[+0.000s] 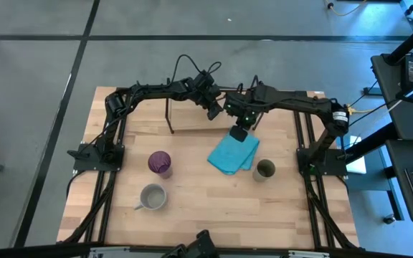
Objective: Stack small to large cups/mugs on shelf
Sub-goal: Put the transparent mug on the shelf
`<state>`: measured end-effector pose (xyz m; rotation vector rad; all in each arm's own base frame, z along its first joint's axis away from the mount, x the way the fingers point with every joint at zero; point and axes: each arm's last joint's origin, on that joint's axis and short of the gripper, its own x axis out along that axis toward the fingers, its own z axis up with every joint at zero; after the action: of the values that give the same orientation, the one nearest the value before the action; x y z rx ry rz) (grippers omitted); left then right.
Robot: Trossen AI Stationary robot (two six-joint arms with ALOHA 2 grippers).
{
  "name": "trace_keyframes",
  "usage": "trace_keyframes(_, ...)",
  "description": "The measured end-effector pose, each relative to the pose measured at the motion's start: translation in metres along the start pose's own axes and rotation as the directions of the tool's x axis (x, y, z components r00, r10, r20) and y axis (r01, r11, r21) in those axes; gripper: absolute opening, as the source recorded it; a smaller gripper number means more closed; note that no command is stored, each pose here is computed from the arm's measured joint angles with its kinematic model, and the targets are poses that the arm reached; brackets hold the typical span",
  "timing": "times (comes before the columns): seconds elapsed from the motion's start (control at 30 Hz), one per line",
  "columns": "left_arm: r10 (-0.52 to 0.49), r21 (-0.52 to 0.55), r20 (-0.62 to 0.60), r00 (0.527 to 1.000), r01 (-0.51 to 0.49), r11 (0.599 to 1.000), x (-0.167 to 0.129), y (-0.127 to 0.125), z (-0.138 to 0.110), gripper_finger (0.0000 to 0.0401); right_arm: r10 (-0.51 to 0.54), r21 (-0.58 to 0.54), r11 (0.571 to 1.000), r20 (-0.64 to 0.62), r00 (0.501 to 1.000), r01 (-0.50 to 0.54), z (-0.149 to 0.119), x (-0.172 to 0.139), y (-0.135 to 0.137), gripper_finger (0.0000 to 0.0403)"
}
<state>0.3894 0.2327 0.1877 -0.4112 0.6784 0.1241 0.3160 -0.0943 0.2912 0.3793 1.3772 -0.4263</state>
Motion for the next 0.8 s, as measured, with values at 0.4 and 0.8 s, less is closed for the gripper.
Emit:
trace_keyframes(0.4, -0.021, 0.034, 0.038, 0.999, 0.020, 0.999, 0.003, -0.007, 0.004, 0.0011, 0.033, 0.090, 0.995, 0.021, 0.999, -0.035, 0.007, 0.001, -0.022, 0.0017)
trace_keyframes(0.8, -0.034, 0.032, 0.018, 0.999, 0.033, 0.999, 0.006, -0.014, 0.002, 0.0011, 0.051, 0.088, 0.995, -0.012, 0.999, -0.050, 0.005, 0.013, -0.021, 0.0017)
